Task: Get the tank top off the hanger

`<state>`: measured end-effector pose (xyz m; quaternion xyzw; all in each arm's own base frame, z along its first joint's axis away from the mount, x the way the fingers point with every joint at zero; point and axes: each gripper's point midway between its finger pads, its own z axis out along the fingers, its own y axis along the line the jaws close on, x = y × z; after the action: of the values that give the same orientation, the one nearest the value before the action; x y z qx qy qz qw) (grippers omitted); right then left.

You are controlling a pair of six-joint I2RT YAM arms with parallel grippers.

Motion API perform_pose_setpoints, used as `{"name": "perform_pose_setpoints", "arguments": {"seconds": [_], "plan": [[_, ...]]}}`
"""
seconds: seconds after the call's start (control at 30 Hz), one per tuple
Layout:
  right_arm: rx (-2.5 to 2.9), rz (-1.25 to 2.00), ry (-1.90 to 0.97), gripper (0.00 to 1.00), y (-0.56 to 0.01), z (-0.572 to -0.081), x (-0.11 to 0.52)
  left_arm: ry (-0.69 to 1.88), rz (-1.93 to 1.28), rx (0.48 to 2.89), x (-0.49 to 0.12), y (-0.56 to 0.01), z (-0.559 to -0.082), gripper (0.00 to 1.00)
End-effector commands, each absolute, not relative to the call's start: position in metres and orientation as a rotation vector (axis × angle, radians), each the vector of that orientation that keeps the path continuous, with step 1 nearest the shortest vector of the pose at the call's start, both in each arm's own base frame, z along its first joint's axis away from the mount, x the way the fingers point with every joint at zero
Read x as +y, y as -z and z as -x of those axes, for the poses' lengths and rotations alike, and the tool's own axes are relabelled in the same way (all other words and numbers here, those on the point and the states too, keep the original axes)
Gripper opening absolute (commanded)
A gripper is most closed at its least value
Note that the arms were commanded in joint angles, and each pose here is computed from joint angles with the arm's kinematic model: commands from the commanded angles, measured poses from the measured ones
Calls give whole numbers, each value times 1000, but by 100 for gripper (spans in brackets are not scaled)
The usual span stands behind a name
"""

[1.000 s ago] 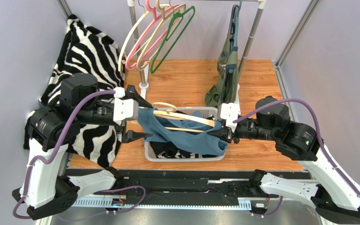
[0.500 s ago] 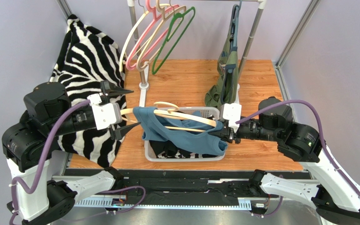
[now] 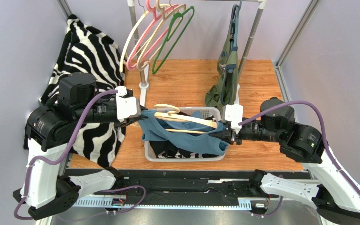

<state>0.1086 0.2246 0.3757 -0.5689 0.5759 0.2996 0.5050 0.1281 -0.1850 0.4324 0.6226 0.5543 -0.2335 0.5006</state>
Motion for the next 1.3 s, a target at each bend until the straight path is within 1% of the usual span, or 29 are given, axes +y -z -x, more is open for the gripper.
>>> {"name": "perform_pose_setpoints", "arguments": {"seconds": [0.0, 0.4, 0.5, 0.63, 0.67, 0.73, 0.77, 0.87, 0.9, 0.97, 1.0, 1.03, 1.07, 1.1, 1.17, 1.2, 1.27], "plan": [[1273, 1311, -746, 0, -414, -107, 229, 647, -1504, 1286, -188, -445, -111, 34], [1248, 1340, -775, 0, -417, -109, 252, 773, -1491, 1268, -195, -450, -97, 34], [1241, 1350, -772, 0, -418, -110, 259, 785, -1493, 1267, -195, -448, -95, 31], [1233, 1344, -769, 0, -420, -110, 262, 797, -1493, 1272, -195, -445, -93, 20], [1242, 1331, -753, 0, -419, -114, 261, 797, -1493, 1274, -195, -444, -94, 12], [1245, 1297, -724, 0, -421, -118, 257, 784, -1486, 1277, -193, -444, -95, 3], [1259, 1267, -688, 1, -421, -125, 254, 775, -1481, 1275, -193, -444, -96, 0], [1269, 1190, -617, 22, -425, -134, 239, 749, -1459, 1275, -192, -448, -100, 0], [1261, 1162, -603, 31, -430, -133, 231, 727, -1444, 1287, -191, -448, -104, 0], [1292, 1092, -539, 39, -427, -143, 218, 692, -1421, 1285, -189, -452, -110, 0], [1299, 1062, -522, 67, -428, -145, 211, 656, -1402, 1301, -187, -452, -116, 0], [1288, 1033, -518, 73, -432, -142, 201, 634, -1388, 1306, -186, -454, -121, 0], [1316, 994, -474, 75, -428, -148, 193, 613, -1375, 1316, -185, -454, -126, 0], [1317, 971, -467, 83, -429, -148, 187, 580, -1355, 1335, -182, -453, -132, 0], [1321, 924, -465, 91, -429, -145, 175, 561, -1343, 1345, -181, -453, -137, 0], [1321, 914, -467, 100, -428, -144, 172, 564, -1344, 1345, -182, -453, -137, 0], [1313, 895, -478, 100, -429, -141, 167, 575, -1334, 1349, -182, -454, -136, 0]]}}
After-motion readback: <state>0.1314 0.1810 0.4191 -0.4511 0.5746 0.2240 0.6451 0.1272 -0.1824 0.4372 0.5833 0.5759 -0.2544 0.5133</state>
